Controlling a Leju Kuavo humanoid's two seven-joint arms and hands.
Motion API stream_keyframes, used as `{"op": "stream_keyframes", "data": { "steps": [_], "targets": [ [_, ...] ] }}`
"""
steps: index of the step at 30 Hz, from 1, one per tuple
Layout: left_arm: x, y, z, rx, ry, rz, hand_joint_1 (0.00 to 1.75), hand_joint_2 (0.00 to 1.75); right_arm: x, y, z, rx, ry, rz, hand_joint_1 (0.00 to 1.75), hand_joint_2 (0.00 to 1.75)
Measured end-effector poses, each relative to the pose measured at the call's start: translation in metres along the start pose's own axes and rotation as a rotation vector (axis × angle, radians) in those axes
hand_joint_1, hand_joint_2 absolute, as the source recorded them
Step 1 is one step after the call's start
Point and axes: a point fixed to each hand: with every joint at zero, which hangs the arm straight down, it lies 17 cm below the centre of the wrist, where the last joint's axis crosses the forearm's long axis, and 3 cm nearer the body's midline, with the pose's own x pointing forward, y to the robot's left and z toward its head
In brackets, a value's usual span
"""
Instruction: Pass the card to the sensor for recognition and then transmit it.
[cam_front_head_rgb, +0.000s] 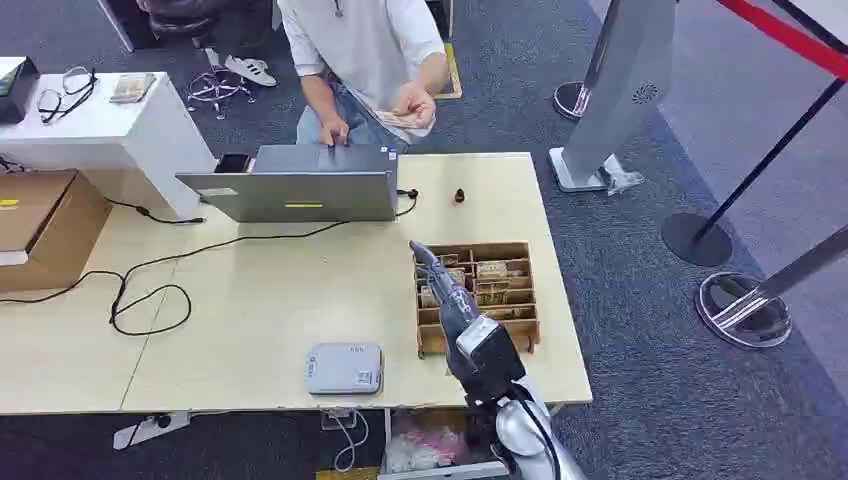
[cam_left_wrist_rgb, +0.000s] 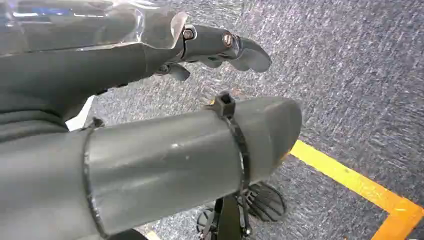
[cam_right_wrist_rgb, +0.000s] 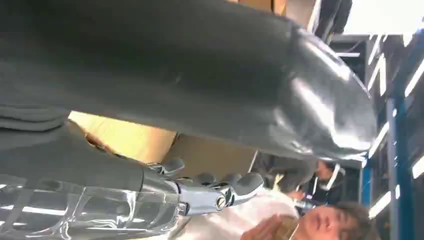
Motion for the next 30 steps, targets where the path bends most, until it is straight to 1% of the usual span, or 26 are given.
{"op": "stream_keyframes", "data": {
  "steps": [7,10,13,16,17,18,19,23,25,27,30],
  "targets": [
    [-0.003,-0.004,0.002,-0.007,-0.001,-0.010,0.00,0.00,-0.007,0.001,0.004,-0.003,0.016,0.056,0.00,0.00],
    [-0.004,-0.004,0.002,-0.007,-0.001,-0.007,0.00,0.00,-0.009,-0.002,0.004,-0.019,0.012,0.134,0.00,0.00],
    [-0.004,-0.004,0.002,-0.007,-0.008,-0.001,0.00,0.00,-0.008,-0.009,0.001,-0.056,-0.011,0.318,0.00,0.00],
    [-0.002,-0.006,0.003,-0.008,-0.026,0.007,0.00,0.00,-0.005,-0.016,-0.003,-0.090,-0.033,0.449,0.00,0.00],
    [-0.002,-0.008,0.004,-0.010,-0.032,0.006,0.00,0.00,-0.001,-0.022,-0.005,-0.116,-0.053,0.533,0.00,0.00],
    [-0.001,-0.008,0.004,-0.011,-0.037,0.006,0.00,0.00,0.003,-0.025,-0.006,-0.133,-0.068,0.584,0.00,0.00],
    [-0.001,-0.010,0.005,-0.013,-0.038,0.006,0.00,0.00,0.005,-0.027,-0.008,-0.142,-0.079,0.616,0.00,0.00],
    [-0.002,-0.013,0.006,-0.017,-0.038,0.005,0.00,0.00,0.007,-0.027,-0.009,-0.146,-0.090,0.664,0.00,0.00],
    [-0.002,-0.014,0.006,-0.020,-0.041,0.001,0.00,0.00,0.013,-0.030,-0.011,-0.165,-0.115,0.784,0.00,0.00],
    [-0.002,-0.015,0.007,-0.020,-0.041,0.000,0.00,0.00,0.019,-0.029,-0.015,-0.156,-0.153,0.906,0.00,0.00],
    [-0.003,-0.014,0.007,-0.013,-0.041,0.000,0.00,0.00,0.023,-0.019,-0.021,-0.091,-0.218,1.107,0.00,0.00]
  ]
}}
